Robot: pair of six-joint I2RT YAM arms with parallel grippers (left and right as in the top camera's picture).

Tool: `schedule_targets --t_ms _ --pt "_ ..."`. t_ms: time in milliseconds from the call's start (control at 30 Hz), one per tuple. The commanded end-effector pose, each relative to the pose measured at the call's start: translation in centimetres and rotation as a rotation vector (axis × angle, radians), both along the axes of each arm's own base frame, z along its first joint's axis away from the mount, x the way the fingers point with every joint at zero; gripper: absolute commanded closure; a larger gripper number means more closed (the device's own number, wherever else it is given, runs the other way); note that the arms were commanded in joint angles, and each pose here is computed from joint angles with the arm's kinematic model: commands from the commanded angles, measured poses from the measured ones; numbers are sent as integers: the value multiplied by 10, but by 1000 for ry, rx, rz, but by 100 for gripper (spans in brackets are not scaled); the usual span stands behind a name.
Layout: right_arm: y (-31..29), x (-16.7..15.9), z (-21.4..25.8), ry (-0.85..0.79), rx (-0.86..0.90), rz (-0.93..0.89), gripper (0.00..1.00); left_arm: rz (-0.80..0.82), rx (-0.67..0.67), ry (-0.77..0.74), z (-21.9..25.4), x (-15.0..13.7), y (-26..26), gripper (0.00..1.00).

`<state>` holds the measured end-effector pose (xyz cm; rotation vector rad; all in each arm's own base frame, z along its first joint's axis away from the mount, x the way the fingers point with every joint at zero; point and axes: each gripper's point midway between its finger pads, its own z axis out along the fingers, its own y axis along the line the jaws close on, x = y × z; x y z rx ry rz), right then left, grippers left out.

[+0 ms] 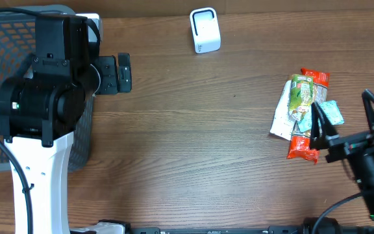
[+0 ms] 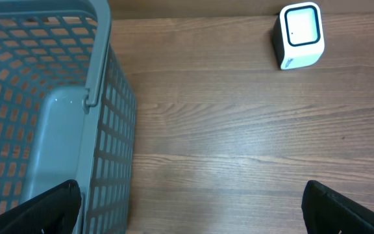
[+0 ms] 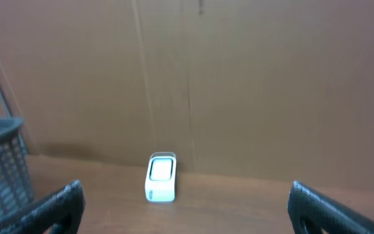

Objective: Scan the item barcode

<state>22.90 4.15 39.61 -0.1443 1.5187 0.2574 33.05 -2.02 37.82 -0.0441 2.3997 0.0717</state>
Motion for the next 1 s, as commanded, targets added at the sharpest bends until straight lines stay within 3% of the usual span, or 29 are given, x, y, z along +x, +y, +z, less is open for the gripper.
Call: schedule_targets --t_ms 0,133,467,767,967 --pt "2 1 -37 -58 -17 8 0 -11 7 -1 0 1 -2 0" --pt "7 3 -83 -136 -19 33 0 -11 7 -1 0 1 -2 0" --pt "12 7 -176 -100 -43 50 0 -11 8 -1 0 1 -2 0" --pt "14 9 -221 42 -40 63 0 -11 7 -1 0 1 -2 0" --pt "14 9 -220 38 -40 64 0 -11 7 -1 0 1 -2 0"
